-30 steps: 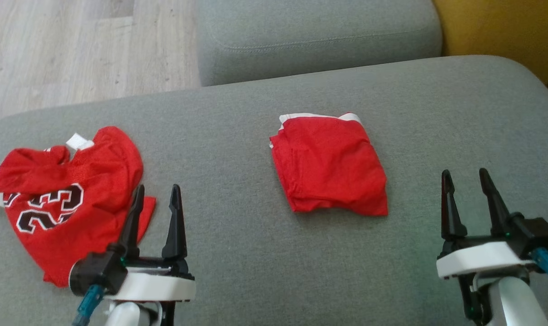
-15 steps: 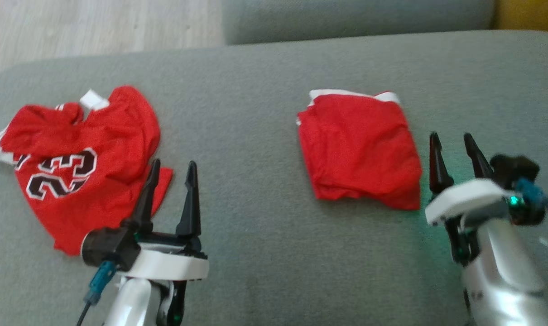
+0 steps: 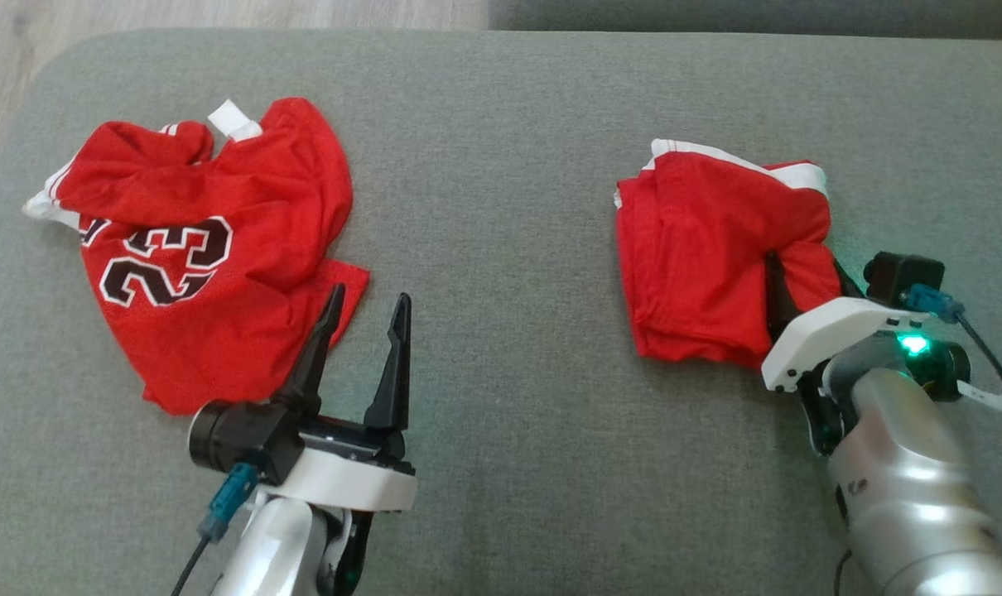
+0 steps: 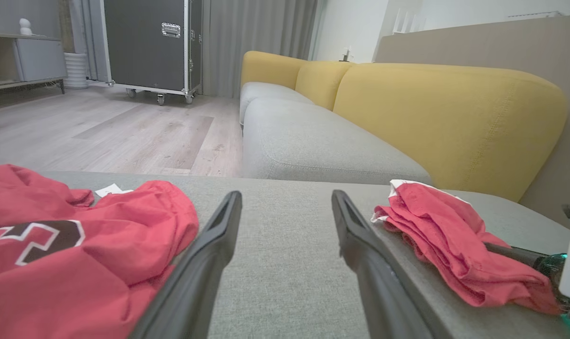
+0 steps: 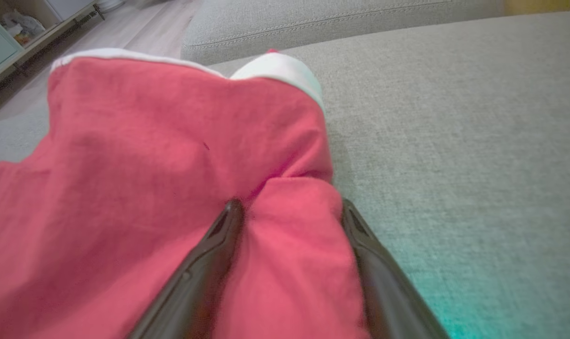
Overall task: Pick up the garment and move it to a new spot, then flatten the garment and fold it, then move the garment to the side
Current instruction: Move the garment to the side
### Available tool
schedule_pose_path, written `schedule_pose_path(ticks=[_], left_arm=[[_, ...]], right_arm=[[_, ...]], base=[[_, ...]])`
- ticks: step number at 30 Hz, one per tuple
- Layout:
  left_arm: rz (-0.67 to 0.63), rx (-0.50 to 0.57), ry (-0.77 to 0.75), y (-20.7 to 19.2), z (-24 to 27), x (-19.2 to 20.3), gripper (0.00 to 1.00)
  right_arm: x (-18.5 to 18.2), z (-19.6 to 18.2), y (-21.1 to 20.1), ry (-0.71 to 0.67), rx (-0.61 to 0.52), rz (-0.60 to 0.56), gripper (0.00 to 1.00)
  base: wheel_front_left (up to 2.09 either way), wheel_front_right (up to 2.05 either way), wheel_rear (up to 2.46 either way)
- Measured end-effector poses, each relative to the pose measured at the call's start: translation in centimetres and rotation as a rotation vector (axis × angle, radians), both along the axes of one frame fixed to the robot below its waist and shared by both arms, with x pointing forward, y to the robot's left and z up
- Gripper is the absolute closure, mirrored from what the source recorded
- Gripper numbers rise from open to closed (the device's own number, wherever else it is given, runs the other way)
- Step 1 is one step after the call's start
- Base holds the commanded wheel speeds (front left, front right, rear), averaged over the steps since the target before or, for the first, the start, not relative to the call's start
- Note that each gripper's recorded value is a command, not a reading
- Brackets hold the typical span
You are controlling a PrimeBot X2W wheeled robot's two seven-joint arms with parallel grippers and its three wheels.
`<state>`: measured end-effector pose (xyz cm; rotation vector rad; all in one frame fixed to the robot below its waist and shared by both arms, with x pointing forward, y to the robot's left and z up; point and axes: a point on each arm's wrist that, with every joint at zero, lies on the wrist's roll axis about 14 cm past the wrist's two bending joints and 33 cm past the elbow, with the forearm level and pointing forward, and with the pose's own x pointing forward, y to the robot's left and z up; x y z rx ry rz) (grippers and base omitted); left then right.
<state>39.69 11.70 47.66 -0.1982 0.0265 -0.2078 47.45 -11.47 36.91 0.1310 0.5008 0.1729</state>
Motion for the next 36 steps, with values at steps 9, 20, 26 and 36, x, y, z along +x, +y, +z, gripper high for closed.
schedule_pose_path(ticks=[9, 20, 26, 36], left_arm=[[0.005, 0.000, -0.025, 0.0, 0.9, 0.1, 0.00], [-0.037, -0.031, -0.097, -1.7, 3.5, -0.3, 0.00], [-0.054, -0.038, -0.111, -2.3, 4.0, -0.5, 0.00], [-0.027, -0.045, -0.069, -1.6, 2.5, 0.6, 0.00]], right_arm=[[-0.4, 0.7, 0.5, -0.059, -0.127, 0.114, 1.00], [-1.7, 4.6, -0.9, -0.199, -0.360, 0.284, 1.00], [-2.4, 4.9, -5.6, -0.189, -0.497, 0.300, 1.00], [-1.5, 4.4, -16.7, -0.062, -0.682, 0.222, 1.00]], base=[[0.00, 0.00, 0.00], [0.00, 0.00, 0.00], [0.00, 0.00, 0.00], [0.00, 0.00, 0.00]])
